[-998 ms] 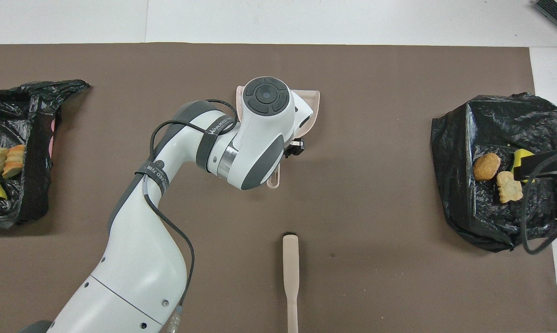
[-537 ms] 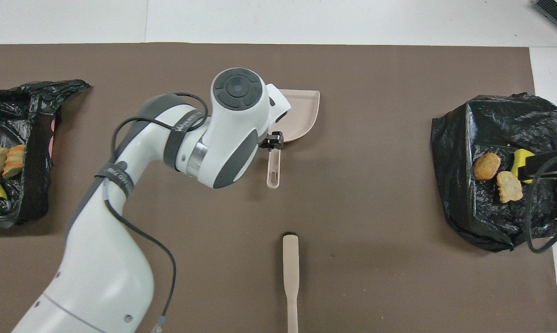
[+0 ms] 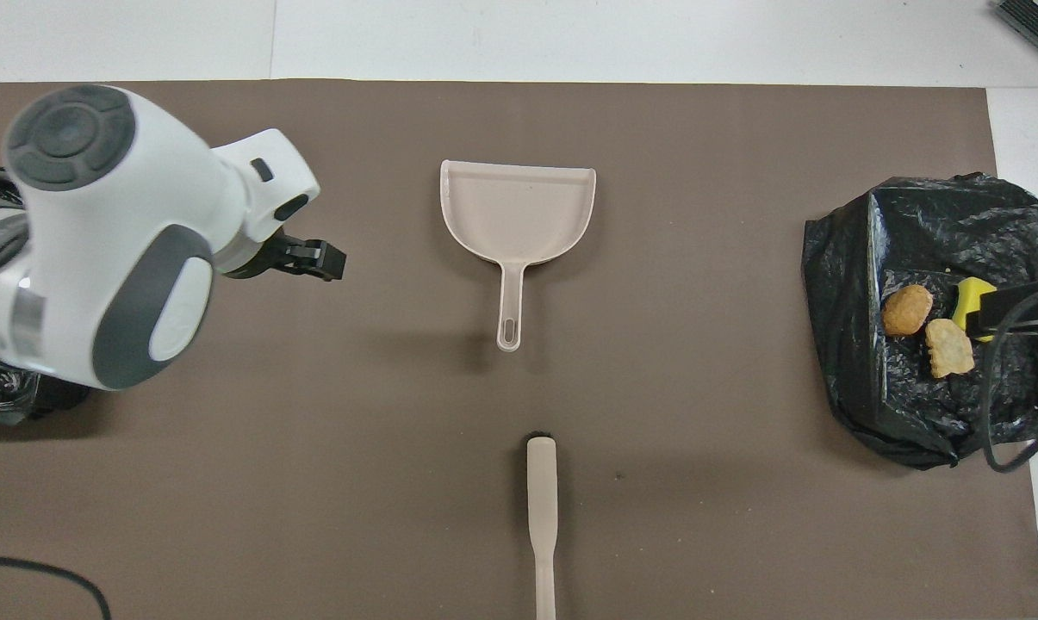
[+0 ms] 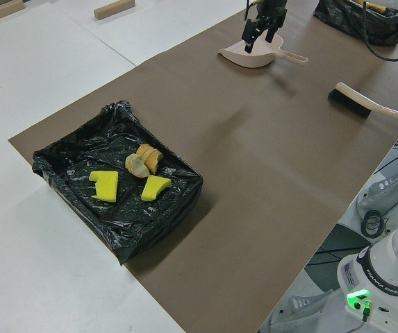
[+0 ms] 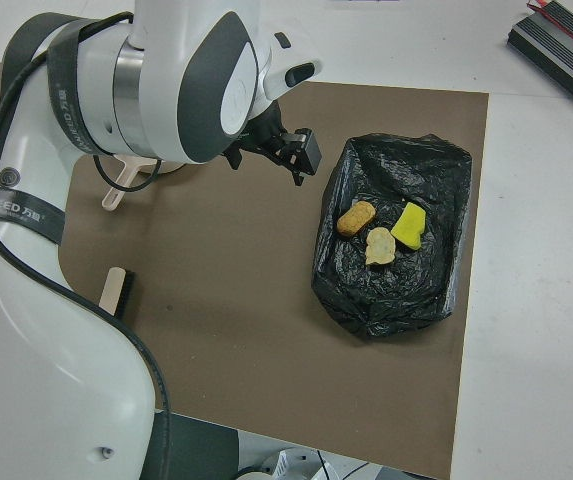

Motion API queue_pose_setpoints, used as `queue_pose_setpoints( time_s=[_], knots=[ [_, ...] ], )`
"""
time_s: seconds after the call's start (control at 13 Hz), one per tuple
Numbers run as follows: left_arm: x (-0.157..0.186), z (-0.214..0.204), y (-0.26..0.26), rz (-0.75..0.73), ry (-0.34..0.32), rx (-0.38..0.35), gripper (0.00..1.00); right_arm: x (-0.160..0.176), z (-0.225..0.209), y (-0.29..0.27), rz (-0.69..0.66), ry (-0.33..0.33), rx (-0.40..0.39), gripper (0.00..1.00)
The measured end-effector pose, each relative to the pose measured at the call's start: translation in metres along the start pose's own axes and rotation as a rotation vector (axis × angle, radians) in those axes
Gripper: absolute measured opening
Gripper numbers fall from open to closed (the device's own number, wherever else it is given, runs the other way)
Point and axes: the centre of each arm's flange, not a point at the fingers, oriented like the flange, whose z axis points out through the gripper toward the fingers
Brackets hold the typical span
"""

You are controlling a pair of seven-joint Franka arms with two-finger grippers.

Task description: Sweep and dump trash in bin

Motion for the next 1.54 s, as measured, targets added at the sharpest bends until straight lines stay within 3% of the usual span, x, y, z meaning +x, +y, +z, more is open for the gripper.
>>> queue_pose_setpoints(
  time_s=[0.31, 0.54, 0.69, 1.07, 1.54],
  knots=[
    [-0.045, -0.067, -0.056, -0.023, 0.009, 0.001, 1.00, 0.001, -0.001, -0.003, -0.006, 0.009, 0.001, 1.00],
    [-0.062, -0.118, -0.085, -0.064, 0.047, 0.005, 1.00, 0.000, -0.001, -0.008, -0.015, 0.009, 0.000, 1.00],
    [-0.067, -0.141, -0.097, -0.065, 0.037, 0.003, 1.00, 0.000, -0.001, -0.008, -0.015, 0.009, 0.000, 1.00],
    [-0.046, -0.153, -0.106, -0.071, 0.010, -0.029, 1.00, 0.000, -0.001, -0.008, -0.015, 0.009, 0.000, 1.00],
    [-0.063, -0.146, -0.110, -0.083, 0.014, -0.039, 1.00, 0.000, -0.001, -0.007, -0.014, 0.009, 0.000, 1.00]
  ],
)
